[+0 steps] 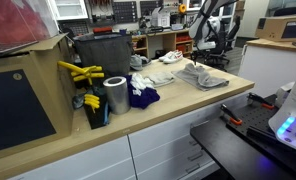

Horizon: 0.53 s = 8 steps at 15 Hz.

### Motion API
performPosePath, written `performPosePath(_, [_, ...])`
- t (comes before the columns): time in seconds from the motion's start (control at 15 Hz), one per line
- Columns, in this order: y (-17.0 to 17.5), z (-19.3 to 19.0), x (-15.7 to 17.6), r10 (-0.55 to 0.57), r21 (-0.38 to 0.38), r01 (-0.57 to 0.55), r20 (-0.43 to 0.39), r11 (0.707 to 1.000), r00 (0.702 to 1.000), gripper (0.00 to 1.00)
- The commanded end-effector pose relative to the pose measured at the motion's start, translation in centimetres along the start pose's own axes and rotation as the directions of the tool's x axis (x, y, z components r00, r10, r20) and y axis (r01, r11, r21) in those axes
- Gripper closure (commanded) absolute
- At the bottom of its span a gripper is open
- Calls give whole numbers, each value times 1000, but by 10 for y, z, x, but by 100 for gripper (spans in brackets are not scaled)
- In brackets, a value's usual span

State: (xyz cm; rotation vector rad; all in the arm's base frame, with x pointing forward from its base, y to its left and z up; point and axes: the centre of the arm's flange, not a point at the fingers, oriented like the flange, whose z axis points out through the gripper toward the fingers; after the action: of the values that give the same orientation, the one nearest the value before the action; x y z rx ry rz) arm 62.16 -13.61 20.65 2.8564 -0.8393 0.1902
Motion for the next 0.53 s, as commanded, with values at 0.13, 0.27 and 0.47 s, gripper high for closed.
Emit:
performPosePath(0.13, [-15,14,15,14,-5,-14,-30,1000,999,39])
performPosePath(0.27, [-21,17,16,13,-2,-13,-28,1000,1000,40])
performPosePath(0.47, [-31,19,15,5,1,-5,-28,1000,1000,40])
